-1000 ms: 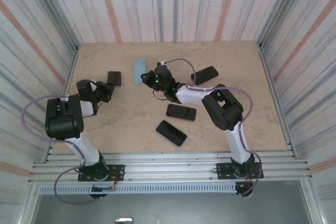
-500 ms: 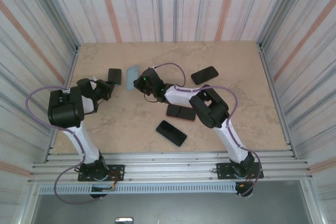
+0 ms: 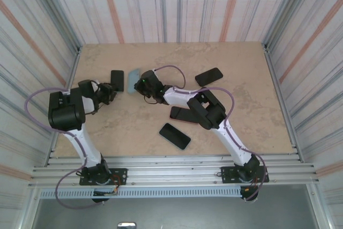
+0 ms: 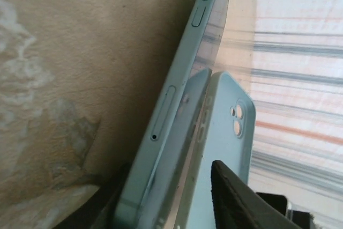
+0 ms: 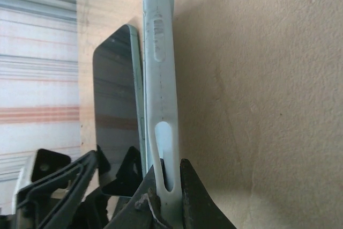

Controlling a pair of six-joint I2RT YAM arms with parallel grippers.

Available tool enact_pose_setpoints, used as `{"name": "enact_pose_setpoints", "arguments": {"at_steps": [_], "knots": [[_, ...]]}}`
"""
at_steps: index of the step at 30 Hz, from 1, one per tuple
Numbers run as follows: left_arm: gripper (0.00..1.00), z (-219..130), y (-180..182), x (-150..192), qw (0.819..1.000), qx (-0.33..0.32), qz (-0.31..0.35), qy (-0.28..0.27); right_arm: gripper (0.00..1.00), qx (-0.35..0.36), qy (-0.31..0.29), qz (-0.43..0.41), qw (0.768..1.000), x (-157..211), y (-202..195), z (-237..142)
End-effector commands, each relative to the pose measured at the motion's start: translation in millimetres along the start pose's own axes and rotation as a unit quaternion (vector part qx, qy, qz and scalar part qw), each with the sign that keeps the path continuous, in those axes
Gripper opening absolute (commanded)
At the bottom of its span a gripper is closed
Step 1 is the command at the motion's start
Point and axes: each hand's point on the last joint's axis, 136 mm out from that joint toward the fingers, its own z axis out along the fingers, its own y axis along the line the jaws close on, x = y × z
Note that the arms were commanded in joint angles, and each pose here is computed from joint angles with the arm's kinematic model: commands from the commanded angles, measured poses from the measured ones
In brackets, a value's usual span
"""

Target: Take the phone out of the phone case

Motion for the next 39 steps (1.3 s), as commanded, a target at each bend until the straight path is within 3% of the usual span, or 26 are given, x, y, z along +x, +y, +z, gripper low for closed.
{"name": "enact_pose_setpoints", "arguments": {"at_steps": [1, 4, 10, 28, 39], "knots": [[0.50, -11, -4, -2, 0.998, -0.036, 0.042, 0.003, 0.02, 0.005, -0.010, -0.016, 1.000, 0, 7, 6], [0.59, -13, 1, -1, 0.998, -0.056, 0.042, 0.007, 0.03, 0.008, -0.006, -0.021, 1.000, 4, 4, 11], [0.63, -15, 10, -3, 0.996, -0.077, 0.037, 0.008, 0.06, 0.004, 0.008, -0.032, 0.999, 13, 4, 18], [0.66, -24, 15, -14, 0.988, -0.134, 0.071, 0.019, 0.31, 0.061, -0.005, -0.115, 0.991, 5, 0, 10], [0.68, -30, 9, -20, 0.985, -0.151, 0.086, 0.012, 0.40, 0.068, -0.001, -0.144, 0.987, 7, -3, 18]]}}
